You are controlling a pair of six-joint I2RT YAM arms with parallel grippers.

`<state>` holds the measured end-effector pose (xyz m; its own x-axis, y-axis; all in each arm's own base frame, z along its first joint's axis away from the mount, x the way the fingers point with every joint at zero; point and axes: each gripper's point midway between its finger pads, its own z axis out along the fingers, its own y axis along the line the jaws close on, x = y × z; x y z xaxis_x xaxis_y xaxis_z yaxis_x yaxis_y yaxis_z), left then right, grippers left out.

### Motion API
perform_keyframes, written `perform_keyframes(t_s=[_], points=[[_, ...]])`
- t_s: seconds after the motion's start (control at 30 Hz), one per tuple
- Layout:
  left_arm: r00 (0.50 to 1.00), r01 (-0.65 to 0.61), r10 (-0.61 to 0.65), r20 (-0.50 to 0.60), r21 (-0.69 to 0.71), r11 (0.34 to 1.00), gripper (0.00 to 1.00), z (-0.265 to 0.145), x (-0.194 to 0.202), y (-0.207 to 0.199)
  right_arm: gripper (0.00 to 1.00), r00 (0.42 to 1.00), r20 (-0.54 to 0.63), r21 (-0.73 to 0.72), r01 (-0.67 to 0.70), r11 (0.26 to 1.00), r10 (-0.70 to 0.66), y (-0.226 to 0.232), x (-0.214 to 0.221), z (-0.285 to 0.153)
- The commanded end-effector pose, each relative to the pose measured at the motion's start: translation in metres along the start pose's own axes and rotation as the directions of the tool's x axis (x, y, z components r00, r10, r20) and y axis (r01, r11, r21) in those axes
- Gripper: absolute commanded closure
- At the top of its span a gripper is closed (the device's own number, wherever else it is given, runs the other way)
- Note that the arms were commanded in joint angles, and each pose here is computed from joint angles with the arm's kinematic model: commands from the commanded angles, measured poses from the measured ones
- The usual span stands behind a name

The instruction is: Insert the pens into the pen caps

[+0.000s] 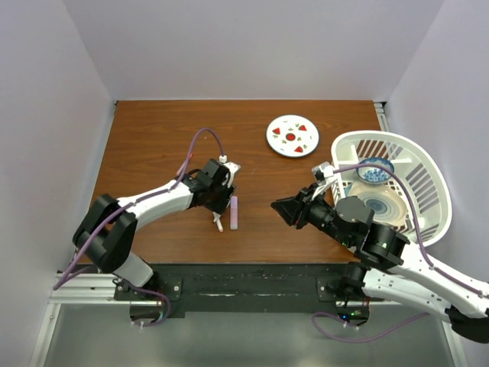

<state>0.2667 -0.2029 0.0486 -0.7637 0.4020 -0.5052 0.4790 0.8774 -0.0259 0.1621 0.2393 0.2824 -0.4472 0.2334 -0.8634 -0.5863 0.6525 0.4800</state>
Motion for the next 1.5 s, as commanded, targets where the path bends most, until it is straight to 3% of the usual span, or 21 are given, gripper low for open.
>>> perform_keyframes(t_s=[0.0,0.63,0.77,0.8,0.83,1.03,1.17,1.23,1.33,1.47], points=[[0.998,-0.056,0.056,0.002,0.007,0.998,0.49,0.006,-0.012,-0.004,0.73,0.997,0.08,0.002,0.013,1.0,-0.013,0.006,-0.03,-0.012],[0.993,-0.067,0.072,-0.095,0.058,0.996,0.64,0.028,0.014,-0.016,0.73,0.994,0.107,-0.004,0.02,1.0,-0.019,0.006,-0.039,-0.022],[0.992,-0.06,0.068,-0.106,0.081,0.995,0.84,0.029,0.017,-0.021,0.73,0.993,0.116,-0.01,0.012,1.0,-0.01,0.007,-0.04,-0.024],[0.994,-0.057,0.065,-0.091,0.086,0.995,0.95,0.025,0.014,-0.022,0.73,0.993,0.116,-0.008,0.01,1.0,-0.009,0.007,-0.041,-0.024],[0.995,-0.054,0.062,-0.08,0.102,0.993,0.99,0.022,0.01,-0.025,0.73,0.994,0.113,-0.006,0.011,1.0,-0.01,0.006,-0.039,-0.024],[0.99,-0.127,0.112,0.083,0.205,0.971,1.0,-0.031,-0.042,-0.044,0.69,0.997,0.072,-0.03,0.034,0.999,-0.032,0.012,-0.035,-0.023],[0.958,-0.269,0.227,0.176,0.28,0.921,1.0,-0.069,-0.053,-0.054,0.57,0.996,-0.008,-0.061,0.089,0.994,-0.089,0.018,-0.026,-0.025],[0.94,-0.323,0.255,0.227,0.349,0.88,1.0,-0.088,-0.049,-0.066,0.47,0.993,-0.056,-0.084,0.101,0.991,-0.106,0.022,-0.02,-0.027],[0.893,-0.428,0.318,0.319,0.383,0.819,1.0,-0.105,-0.041,-0.074,0.37,0.988,-0.105,-0.131,0.101,0.986,-0.115,0.031,-0.014,-0.029],[0.767,-0.609,0.399,0.502,0.375,0.699,1.0,-0.129,-0.028,-0.089,0.32,0.981,-0.154,-0.182,0.085,0.98,-0.114,0.043,-0.008,-0.026]])
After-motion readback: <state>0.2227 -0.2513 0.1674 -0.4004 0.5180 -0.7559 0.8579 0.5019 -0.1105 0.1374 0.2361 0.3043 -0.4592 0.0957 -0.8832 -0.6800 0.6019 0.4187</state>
